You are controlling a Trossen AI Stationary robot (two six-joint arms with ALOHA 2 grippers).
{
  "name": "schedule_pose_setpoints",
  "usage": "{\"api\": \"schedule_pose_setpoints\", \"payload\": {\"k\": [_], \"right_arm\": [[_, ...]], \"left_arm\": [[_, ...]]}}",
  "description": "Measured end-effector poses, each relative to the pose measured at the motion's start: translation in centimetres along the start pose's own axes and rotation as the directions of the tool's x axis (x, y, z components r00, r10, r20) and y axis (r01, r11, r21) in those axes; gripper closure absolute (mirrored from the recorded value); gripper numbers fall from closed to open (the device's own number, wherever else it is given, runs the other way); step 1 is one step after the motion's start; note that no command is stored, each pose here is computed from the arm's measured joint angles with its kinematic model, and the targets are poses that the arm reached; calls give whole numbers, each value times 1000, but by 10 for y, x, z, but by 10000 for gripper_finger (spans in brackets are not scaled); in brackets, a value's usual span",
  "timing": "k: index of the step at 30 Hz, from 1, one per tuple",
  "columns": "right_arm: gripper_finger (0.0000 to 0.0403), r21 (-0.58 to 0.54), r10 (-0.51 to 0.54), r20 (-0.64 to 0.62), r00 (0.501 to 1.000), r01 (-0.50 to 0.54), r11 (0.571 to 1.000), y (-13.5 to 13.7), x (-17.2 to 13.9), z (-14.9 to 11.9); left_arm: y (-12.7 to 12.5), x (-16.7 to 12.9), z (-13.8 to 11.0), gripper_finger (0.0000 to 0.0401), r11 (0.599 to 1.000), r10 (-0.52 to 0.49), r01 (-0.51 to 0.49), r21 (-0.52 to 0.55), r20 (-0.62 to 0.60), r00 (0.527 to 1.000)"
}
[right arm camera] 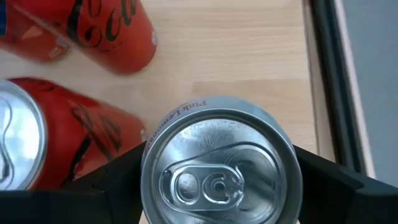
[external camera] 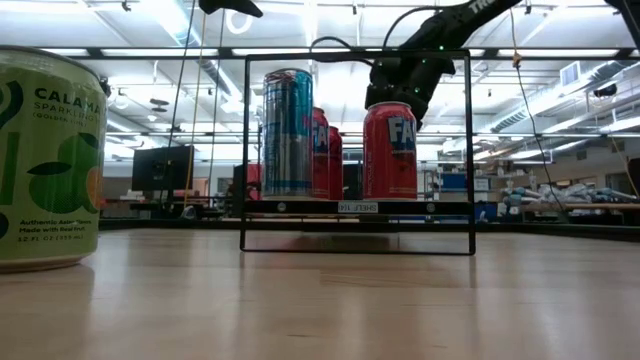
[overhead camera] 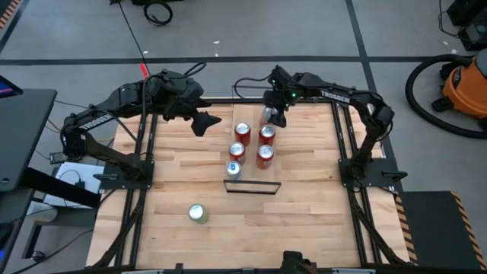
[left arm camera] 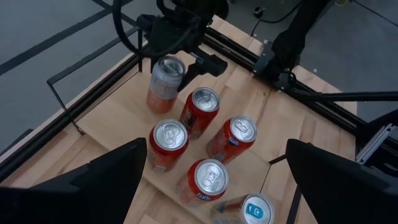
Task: Place canned beverage on shelf
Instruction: Put the pink white soda can on the shelf
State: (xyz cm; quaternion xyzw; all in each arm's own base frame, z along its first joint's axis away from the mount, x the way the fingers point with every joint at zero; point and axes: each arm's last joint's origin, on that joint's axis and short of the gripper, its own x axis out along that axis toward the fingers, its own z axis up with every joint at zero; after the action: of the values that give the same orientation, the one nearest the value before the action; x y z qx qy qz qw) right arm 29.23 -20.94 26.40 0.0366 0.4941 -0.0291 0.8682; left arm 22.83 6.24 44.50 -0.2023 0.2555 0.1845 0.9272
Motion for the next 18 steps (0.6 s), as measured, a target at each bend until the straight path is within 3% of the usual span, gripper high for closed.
{"api": "schedule_pose_setpoints", "payload": {"k": [10,18], "right_arm": [[77,-13,7,-2,1000,-7,1000,1,5,-4],[39,-6,-5,-25,1000,5,1000,1,8,-6]], "left_arm": [[0,0,0,5,1000,-1,1,0,2,1000],[0,0,0,5,1000,-1,1,0,2,1000]]}}
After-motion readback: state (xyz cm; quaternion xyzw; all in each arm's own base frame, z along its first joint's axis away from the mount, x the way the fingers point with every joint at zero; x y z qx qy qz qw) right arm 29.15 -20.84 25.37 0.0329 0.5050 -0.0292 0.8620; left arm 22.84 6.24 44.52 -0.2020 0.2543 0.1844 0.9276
